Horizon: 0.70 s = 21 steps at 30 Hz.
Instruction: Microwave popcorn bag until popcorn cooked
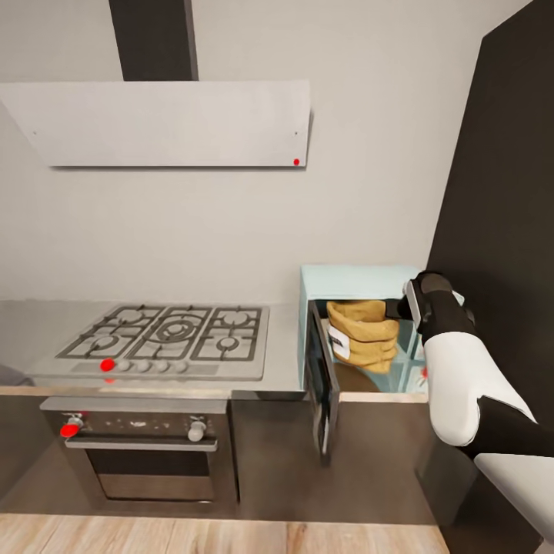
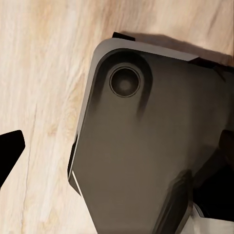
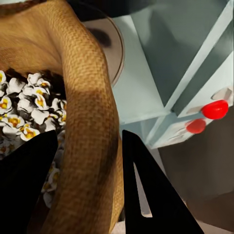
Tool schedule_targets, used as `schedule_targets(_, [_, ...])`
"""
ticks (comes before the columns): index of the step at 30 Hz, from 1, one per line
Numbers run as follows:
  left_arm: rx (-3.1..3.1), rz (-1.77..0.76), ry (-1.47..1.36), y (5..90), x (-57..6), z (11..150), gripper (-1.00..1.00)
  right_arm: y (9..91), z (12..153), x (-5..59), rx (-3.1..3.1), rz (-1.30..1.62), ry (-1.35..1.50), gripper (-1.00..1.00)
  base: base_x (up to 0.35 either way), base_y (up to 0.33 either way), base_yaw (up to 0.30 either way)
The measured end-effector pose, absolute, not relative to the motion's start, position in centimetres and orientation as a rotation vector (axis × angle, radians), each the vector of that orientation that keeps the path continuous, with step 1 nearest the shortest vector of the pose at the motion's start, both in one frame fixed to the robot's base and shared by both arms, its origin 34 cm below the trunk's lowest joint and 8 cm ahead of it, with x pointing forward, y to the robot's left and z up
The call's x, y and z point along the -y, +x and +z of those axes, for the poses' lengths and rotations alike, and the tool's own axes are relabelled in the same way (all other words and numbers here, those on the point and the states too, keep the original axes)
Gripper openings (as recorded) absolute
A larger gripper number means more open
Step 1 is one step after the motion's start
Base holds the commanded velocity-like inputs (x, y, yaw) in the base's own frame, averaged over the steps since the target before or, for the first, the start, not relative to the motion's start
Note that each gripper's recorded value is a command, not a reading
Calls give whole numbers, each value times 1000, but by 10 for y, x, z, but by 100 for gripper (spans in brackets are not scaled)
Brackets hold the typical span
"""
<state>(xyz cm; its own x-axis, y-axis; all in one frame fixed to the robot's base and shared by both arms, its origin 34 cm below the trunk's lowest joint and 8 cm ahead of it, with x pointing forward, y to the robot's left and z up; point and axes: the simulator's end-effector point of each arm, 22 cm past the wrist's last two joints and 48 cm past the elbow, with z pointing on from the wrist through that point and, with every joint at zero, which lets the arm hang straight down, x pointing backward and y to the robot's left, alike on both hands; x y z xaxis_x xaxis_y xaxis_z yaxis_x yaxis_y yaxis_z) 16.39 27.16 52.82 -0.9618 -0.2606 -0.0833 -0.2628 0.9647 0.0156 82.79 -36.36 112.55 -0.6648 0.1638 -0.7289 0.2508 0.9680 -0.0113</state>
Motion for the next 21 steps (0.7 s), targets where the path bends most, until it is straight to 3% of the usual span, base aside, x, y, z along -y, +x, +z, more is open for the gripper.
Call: schedule_targets(21, [-3033, 40, -404, 164, -272, 528, 100, 826, 1113, 358, -2339, -120, 285, -100, 190, 0, 0])
